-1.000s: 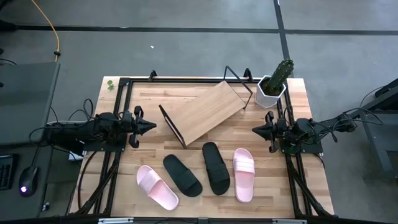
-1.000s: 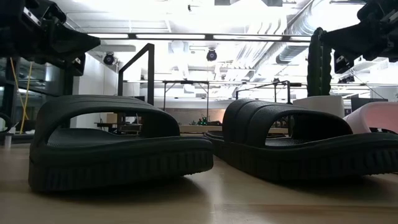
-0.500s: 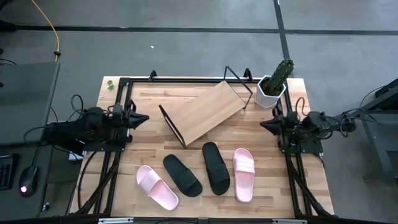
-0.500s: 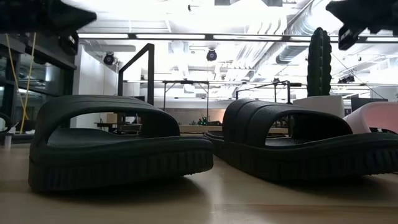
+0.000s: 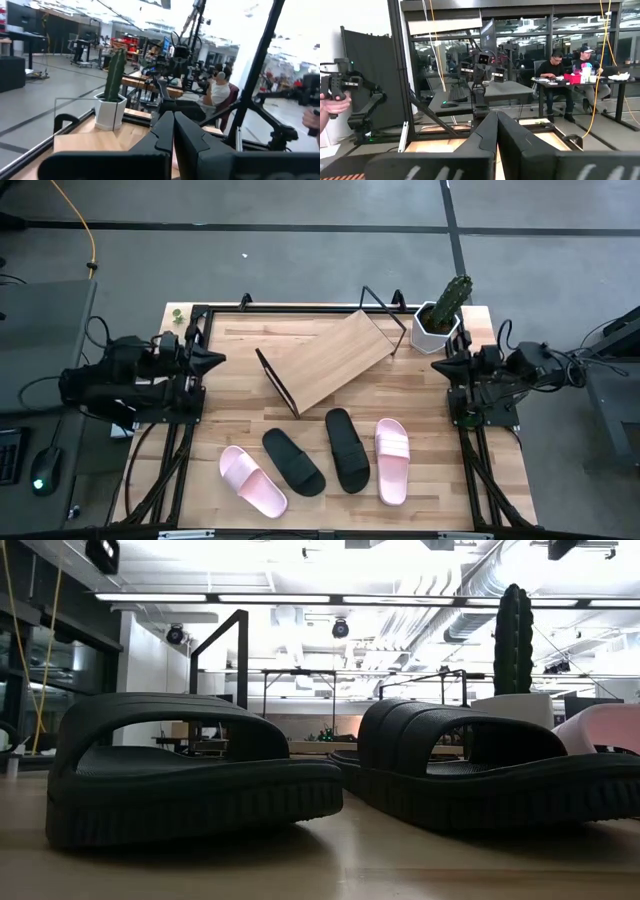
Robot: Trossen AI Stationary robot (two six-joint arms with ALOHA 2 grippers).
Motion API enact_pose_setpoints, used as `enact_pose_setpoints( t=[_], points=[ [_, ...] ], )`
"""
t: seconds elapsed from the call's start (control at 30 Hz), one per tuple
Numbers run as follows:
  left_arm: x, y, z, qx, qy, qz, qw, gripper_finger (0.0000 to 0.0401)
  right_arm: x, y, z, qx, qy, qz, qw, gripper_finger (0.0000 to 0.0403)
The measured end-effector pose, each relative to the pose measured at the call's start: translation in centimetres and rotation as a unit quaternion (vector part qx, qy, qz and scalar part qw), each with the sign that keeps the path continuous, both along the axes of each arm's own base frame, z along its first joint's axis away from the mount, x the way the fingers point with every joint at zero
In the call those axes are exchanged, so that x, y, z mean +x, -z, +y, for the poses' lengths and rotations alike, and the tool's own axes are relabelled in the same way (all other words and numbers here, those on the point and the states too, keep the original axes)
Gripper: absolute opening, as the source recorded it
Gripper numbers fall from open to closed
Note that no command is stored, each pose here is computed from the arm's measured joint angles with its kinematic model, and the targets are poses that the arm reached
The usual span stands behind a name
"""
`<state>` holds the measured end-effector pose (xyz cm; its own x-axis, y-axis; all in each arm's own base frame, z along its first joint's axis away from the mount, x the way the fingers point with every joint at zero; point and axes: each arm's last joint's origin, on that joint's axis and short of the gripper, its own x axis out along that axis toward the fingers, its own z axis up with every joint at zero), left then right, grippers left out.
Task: Pick and place slides into the shelf
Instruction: Put the right pink slide on the shelf
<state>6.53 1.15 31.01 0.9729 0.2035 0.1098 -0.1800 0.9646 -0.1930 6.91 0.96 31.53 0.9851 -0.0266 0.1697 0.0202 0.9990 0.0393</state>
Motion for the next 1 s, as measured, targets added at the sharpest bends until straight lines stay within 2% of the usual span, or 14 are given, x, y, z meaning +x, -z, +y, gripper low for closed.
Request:
enact_pose_setpoints(
  t=[0.37,0.53,0.67,0.83,1.0],
  points=[
    [3.1,-6.7,0.5,0.012,0.000,0.017,1.000,0.0001,1.8,-6.2,0.4,-0.036,0.003,0.055,0.998,0.0000],
    [3.9,-9.8,0.6,0.014,0.000,0.013,1.000,0.0001,2.5,-9.7,0.6,-0.050,0.004,0.059,0.997,0.0000],
    [4.3,-12.0,0.5,0.029,0.032,0.002,0.999,0.0001,3.2,-12.1,0.8,-0.068,0.006,0.066,0.995,0.0000],
    [4.6,-13.3,0.2,0.040,0.089,-0.010,0.995,0.0001,3.8,-14.9,1.0,-0.089,0.010,0.052,0.995,0.0000],
    [4.9,-13.3,0.1,0.039,0.098,-0.005,0.994,0.0001,4.2,-17.0,1.2,-0.117,-0.008,0.033,0.992,0.0000]
  ],
)
